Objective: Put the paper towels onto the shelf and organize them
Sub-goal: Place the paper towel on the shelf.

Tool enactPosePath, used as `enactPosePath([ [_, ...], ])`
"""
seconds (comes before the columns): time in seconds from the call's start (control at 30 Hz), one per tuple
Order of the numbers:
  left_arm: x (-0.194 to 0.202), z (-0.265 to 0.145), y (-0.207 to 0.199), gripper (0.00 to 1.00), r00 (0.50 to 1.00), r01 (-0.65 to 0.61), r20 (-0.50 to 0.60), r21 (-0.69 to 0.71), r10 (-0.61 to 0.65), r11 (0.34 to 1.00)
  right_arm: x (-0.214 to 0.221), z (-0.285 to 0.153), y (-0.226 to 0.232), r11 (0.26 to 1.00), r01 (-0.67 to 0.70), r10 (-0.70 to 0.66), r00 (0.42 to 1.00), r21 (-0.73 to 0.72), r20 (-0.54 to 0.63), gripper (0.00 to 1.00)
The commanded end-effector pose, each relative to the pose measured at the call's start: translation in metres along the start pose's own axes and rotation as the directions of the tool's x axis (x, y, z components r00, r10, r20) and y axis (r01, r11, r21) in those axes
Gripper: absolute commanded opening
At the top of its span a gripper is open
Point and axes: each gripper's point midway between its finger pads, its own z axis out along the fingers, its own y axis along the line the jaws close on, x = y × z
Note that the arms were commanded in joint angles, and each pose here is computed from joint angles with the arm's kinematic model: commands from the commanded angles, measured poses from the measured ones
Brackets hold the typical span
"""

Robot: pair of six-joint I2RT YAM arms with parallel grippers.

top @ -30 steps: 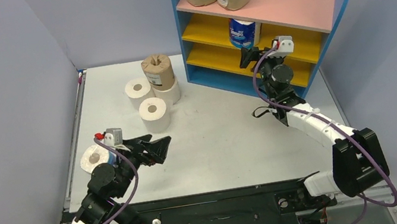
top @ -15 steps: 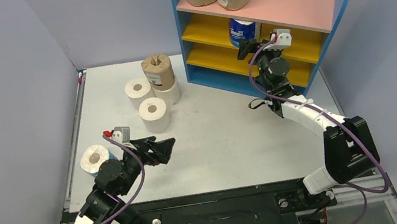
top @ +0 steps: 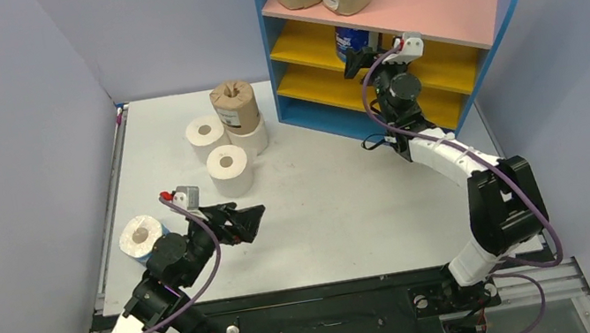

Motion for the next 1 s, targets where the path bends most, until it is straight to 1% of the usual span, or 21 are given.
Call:
enactPosePath([
  [0.0,-0.009,0.002,-0.01,0.96,0.999,0.009,0.032,0.04,-0.01,0.999,-0.025,0.013,0.02,0.996,-0.048,0.052,0.997,-0.074,0.065,0.81],
  [0.13,-0.005,0.003,-0.008,0.96,1.0,0.011,0.023,0.036,-0.012,0.999,-0.025,0.009,0.021,0.996,-0.051,0.056,0.996,-0.078,0.065,0.81],
  [0.3,-0.002,0.004,-0.006,0.96,1.0,0.012,0.012,0.033,-0.012,0.999,-0.036,0.001,0.012,0.998,-0.042,0.047,0.995,-0.052,0.089,0.81],
  [0.33,-0.007,0.005,-0.01,0.96,0.999,0.014,0.031,0.046,-0.015,0.999,-0.04,0.0,0.011,0.998,-0.039,0.044,0.995,-0.047,0.094,0.81],
  [0.57,-0.005,0.006,-0.011,0.96,0.999,0.022,0.026,0.05,-0.023,0.999,-0.043,0.005,0.0,0.999,-0.023,0.026,0.996,-0.032,0.088,0.82],
  [0.97,-0.003,0.008,-0.012,0.96,0.999,0.029,0.018,0.054,-0.03,0.998,-0.024,0.025,0.031,0.979,-0.028,0.028,1.0,-0.202,-0.004,0.81],
])
